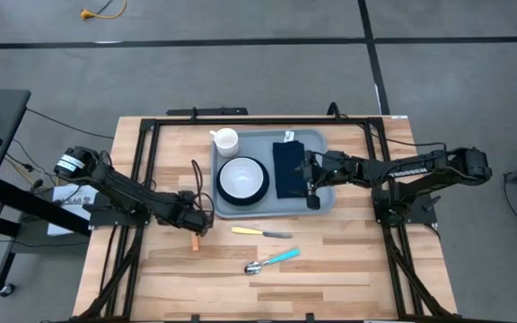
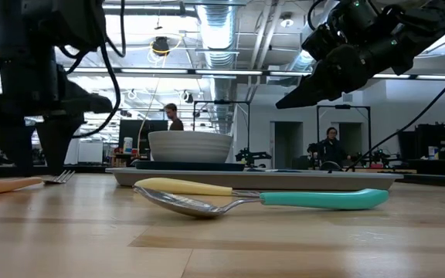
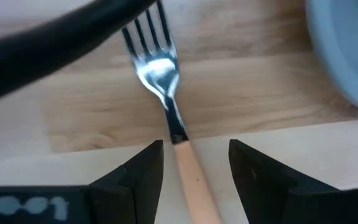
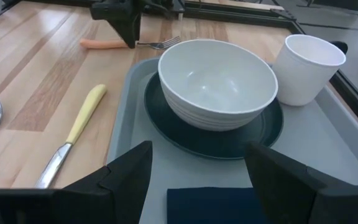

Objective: Set up tray
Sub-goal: Put the orange fork on top of the black napkin on the gray tray

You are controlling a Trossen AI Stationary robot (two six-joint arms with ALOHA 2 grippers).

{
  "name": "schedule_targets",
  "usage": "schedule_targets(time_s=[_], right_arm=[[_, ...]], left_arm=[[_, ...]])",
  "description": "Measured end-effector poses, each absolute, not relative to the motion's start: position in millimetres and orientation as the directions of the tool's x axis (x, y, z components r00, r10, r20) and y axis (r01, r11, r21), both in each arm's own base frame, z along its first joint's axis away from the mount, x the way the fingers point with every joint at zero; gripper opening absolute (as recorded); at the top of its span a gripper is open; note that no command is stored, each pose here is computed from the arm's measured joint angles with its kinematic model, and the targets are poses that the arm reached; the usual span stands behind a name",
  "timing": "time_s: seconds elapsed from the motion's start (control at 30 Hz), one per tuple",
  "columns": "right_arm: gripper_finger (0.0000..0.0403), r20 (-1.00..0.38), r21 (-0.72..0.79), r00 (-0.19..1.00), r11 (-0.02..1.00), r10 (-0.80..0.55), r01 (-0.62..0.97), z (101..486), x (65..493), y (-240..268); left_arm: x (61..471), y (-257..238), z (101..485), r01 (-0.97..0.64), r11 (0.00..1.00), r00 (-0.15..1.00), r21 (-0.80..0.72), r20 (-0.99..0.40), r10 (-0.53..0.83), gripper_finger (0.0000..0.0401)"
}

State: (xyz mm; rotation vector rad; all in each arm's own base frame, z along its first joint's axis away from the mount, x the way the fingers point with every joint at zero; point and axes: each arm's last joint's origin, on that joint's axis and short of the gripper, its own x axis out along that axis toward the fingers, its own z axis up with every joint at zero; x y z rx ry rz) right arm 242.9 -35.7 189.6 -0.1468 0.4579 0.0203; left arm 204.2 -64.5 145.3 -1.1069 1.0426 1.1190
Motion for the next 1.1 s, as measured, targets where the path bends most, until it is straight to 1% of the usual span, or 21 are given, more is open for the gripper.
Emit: schedule_targets(time_s=[0.17,0.5,0.6,0.73,1.0,1.1], right_arm=[[0.0249,-0.444,-0.136,0.896,0.989,-0.013,-0.053,189.4,242.8,-35.7],[0.0249,-0.447,-0.135,0.894,0.989,-0.013,-0.053,189.0,242.6,-35.7],[0.0249,-0.447,-0.135,0.894,0.989,-0.013,-0.053,189.0,242.6,-35.7],[0.0249,-0.447,-0.135,0.894,0.989,-0.013,-0.053,189.0,242.6,-35.7],[0.0249,-0.447,-0.135,0.894,0.989,-0.013,-0.053,189.0,242.6,-35.7],[0.0249,-0.447,-0.135,0.894,0.989,-0.013,-0.053,189.1,242.6,-35.7]], left_arm=[[201.6,-64.3,134.5,-0.981,0.076,0.186,-0.179,-0.976,0.11,0.017],[199.1,-63.6,131.7,-0.983,0.081,0.171,-0.163,-0.98,0.104,0.0169],[198.6,-63.7,131.4,-0.985,0.083,0.162,-0.154,-0.983,0.091,0.0162],[197.3,-63.8,131.1,-0.986,0.096,0.146,-0.138,-0.986,0.081,0.0133],[196.1,-63.6,130.6,-0.983,0.134,0.133,-0.121,-0.988,0.078,0.004],[196.2,-63.4,130.6,-0.982,0.147,0.135,-0.122,-0.987,0.085,0.0019]])
